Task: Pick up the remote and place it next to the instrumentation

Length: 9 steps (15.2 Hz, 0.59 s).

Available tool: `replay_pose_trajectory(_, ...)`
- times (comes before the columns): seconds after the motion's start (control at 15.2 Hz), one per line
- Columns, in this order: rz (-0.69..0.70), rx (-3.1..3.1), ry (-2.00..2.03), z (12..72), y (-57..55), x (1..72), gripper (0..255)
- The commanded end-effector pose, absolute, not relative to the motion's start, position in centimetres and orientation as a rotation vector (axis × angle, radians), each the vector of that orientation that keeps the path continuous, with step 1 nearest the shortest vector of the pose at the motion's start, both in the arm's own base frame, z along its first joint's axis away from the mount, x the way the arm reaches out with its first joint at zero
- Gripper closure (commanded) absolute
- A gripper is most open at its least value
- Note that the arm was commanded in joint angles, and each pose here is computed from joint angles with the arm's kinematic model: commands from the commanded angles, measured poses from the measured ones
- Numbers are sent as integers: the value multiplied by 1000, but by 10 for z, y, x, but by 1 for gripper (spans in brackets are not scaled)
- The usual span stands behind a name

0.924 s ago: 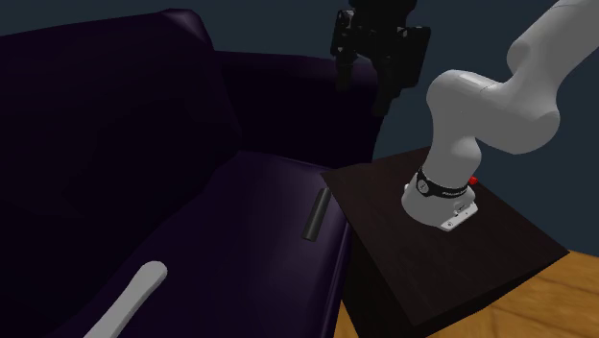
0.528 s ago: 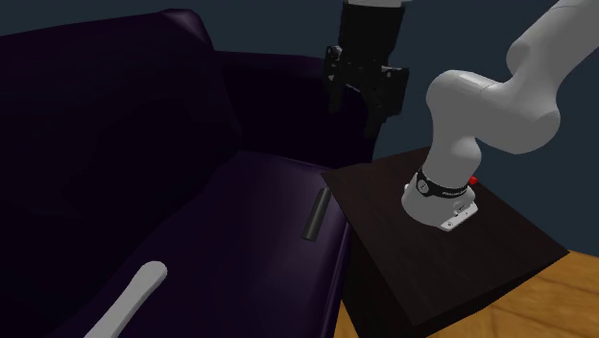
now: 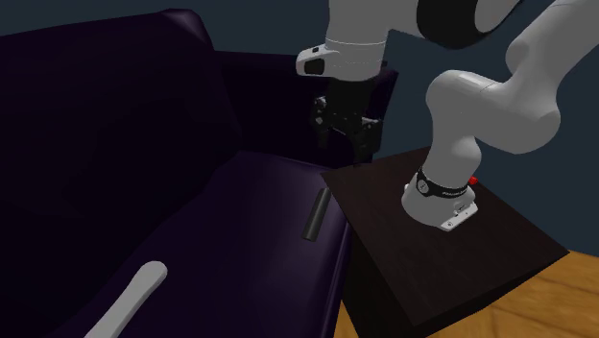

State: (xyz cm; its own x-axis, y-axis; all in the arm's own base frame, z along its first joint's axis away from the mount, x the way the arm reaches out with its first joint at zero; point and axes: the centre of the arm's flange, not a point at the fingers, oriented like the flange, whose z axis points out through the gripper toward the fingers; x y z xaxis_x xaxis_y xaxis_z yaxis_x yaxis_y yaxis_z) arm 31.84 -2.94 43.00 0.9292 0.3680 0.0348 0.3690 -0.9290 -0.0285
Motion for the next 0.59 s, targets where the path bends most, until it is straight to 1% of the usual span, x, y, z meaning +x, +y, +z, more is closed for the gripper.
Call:
replay_pose_trajectory(0.0,-37,-3032,-667,402,-37,318,0)
replay_pose_trajectory(0.53,3,-2939,-970,303,-73,321,0)
